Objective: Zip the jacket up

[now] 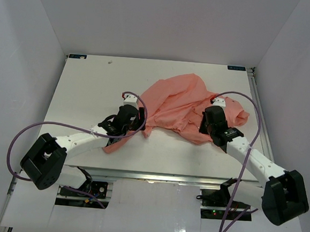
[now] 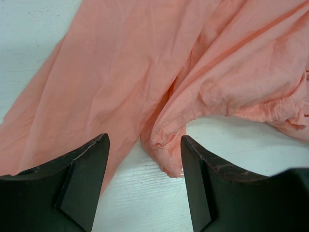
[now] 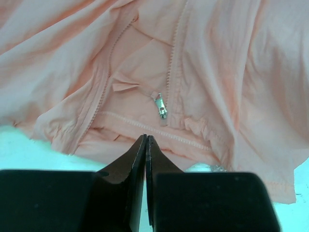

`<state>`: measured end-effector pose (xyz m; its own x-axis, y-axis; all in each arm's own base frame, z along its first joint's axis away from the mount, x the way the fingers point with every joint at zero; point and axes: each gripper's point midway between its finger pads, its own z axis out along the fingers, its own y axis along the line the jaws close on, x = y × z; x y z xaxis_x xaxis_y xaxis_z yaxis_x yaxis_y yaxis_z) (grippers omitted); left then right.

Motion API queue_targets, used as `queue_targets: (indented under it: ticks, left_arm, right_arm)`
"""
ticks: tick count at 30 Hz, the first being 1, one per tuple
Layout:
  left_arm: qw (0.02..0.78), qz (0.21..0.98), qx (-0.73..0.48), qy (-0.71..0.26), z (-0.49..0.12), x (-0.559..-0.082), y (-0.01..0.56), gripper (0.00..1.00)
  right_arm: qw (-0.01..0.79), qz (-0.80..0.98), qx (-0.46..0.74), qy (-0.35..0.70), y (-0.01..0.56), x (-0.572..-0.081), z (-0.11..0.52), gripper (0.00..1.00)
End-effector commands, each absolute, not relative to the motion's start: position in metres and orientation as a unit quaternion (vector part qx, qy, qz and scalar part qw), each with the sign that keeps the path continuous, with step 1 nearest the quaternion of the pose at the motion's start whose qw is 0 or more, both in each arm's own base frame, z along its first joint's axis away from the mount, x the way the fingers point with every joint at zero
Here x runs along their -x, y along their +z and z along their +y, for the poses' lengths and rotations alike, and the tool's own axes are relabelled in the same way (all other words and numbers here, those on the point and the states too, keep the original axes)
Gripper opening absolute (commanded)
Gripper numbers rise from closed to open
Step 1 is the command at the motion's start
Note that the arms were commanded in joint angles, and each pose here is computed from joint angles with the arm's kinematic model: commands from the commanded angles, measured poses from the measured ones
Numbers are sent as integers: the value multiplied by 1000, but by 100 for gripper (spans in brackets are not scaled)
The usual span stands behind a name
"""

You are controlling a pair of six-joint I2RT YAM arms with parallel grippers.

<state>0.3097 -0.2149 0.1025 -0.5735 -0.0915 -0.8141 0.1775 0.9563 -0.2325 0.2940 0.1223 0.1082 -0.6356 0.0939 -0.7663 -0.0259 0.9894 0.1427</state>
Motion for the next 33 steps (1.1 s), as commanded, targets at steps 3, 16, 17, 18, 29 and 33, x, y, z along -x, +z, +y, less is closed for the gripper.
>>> queue_targets:
  ticks: [3, 16, 17, 18, 29, 33]
  left_arm:
    - [482, 859, -29, -172, -222, -310, 121, 71]
    - [488, 857, -26, -164, -217, -310, 124, 72]
    - [487, 857, -27, -165, -218, -310, 124, 72]
    - [487, 858, -27, -164, -218, -310, 124, 72]
    - [486, 859, -26, -159, -217, -311, 122, 72]
    - [486, 859, -25, -157, -216, -311, 121, 72]
  right_arm:
    - [450, 888, -23, 89, 117, -280, 116, 12]
    - [383, 921, -22, -72, 67, -326, 92, 35]
    - [381, 922, -23, -74, 65, -329, 92, 36]
    - [378, 922, -25, -77, 63, -331, 90, 36]
    - [331, 941, -22, -71, 20, -331, 85, 41]
    - [316, 946, -22, -71, 10, -328, 84, 41]
